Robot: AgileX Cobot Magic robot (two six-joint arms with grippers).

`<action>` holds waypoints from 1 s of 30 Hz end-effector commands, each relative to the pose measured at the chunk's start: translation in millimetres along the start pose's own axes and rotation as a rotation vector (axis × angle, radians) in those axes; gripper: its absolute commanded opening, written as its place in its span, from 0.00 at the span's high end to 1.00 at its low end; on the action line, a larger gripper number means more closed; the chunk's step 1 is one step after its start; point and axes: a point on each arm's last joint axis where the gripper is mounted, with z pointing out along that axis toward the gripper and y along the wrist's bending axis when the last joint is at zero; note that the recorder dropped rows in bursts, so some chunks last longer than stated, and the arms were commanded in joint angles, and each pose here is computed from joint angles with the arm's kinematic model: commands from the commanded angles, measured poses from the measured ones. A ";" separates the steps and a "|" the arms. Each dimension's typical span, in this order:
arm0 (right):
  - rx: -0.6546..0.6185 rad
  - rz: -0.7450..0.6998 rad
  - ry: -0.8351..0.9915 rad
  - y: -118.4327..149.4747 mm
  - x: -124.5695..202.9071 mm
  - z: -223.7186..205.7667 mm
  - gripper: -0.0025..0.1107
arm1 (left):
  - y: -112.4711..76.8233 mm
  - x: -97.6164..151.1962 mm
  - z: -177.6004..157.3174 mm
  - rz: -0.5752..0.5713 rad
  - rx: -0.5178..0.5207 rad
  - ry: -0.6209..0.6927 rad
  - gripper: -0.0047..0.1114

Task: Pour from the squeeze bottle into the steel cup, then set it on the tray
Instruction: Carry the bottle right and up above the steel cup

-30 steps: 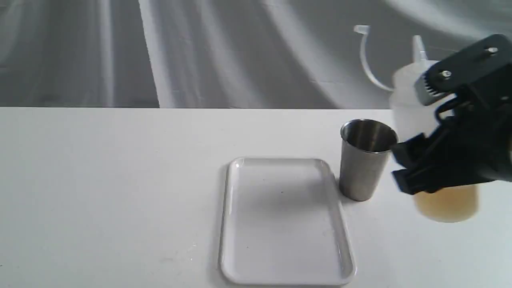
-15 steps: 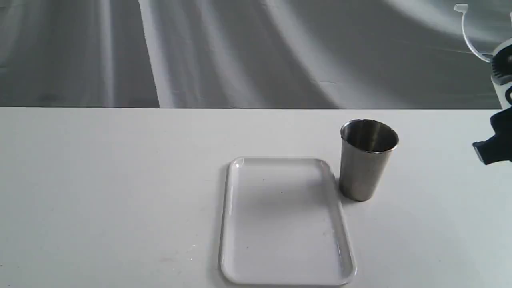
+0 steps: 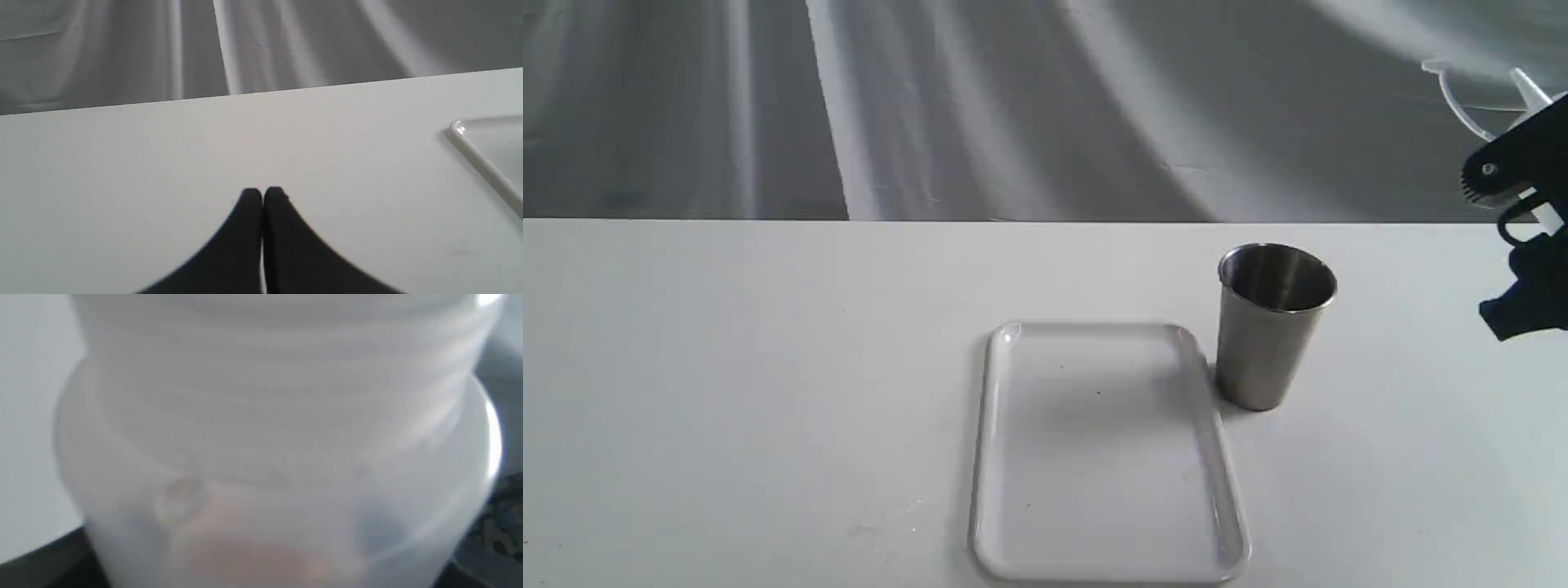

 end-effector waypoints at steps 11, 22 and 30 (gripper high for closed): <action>0.077 0.041 -0.105 -14.8 -37.5 8.0 0.83 | 0.0 0.4 0.2 -0.004 -0.002 -0.008 0.96; 0.020 -0.052 -0.080 11.4 -41.0 27.1 0.83 | 0.0 0.4 0.2 -0.004 -0.002 -0.008 0.96; 0.047 -0.118 -0.036 34.4 -37.4 33.6 0.83 | 0.0 0.4 0.2 -0.004 -0.002 -0.008 0.96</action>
